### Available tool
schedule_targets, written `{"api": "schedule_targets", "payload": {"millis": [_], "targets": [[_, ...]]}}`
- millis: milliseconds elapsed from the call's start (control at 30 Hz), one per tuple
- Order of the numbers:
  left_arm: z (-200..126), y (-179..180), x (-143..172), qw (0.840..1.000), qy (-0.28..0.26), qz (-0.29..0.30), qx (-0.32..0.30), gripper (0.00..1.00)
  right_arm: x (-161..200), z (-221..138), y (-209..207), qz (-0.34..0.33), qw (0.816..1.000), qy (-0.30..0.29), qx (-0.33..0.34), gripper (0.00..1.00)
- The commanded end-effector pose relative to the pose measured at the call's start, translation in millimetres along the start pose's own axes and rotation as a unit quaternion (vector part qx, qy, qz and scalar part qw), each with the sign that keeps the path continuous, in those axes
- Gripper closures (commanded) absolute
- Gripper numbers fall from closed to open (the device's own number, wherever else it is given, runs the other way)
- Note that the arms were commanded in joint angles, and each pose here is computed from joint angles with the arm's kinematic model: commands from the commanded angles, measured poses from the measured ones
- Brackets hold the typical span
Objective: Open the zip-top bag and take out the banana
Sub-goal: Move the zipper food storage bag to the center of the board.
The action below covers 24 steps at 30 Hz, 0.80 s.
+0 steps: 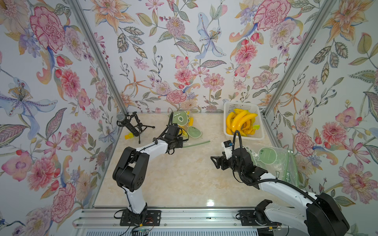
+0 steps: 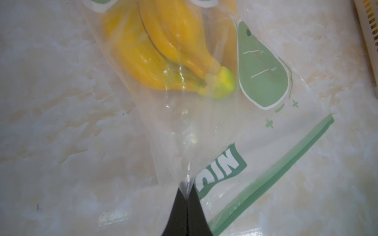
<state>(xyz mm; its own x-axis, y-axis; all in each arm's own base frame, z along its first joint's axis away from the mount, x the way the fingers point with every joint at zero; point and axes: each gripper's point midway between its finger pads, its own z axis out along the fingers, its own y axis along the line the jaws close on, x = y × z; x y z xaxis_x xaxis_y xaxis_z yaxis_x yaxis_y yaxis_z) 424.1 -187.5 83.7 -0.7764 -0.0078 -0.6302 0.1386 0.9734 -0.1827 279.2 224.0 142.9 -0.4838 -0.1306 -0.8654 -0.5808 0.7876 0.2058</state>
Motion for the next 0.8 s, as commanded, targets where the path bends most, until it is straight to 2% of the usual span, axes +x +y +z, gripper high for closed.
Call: {"api": "schedule_targets", "payload": {"millis": [0,100,200,400,567,767], "targets": [[-23.3,-12.5,-4.5,1.000,-0.019,-0.020,0.015,1.00,-18.3,0.9,48.0,-0.129,0.986,-0.064,-0.084,0.12],[-33.6,-16.8,6.6,1.000,-0.010,-0.020,0.013,1.00,-18.6,6.6,72.9,-0.222,0.966,-0.062,-0.114,0.09],[-39.3,-22.0,19.6,0.999,0.004,-0.034,0.026,1.00,-25.6,17.8,89.3,-0.287,0.946,-0.060,-0.138,0.09],[-65.1,-39.9,25.6,0.997,-0.012,-0.044,0.062,1.00,-21.0,52.3,91.3,-0.358,0.923,-0.058,-0.129,0.10],[-76.0,-52.1,32.3,0.995,-0.007,-0.050,0.090,1.00,-12.3,71.5,92.4,-0.369,0.919,-0.044,-0.128,0.16],[-91.3,-61.9,35.1,0.990,-0.015,-0.064,0.122,1.00,-14.6,88.7,75.3,-0.363,0.927,-0.066,-0.068,0.23]]}}
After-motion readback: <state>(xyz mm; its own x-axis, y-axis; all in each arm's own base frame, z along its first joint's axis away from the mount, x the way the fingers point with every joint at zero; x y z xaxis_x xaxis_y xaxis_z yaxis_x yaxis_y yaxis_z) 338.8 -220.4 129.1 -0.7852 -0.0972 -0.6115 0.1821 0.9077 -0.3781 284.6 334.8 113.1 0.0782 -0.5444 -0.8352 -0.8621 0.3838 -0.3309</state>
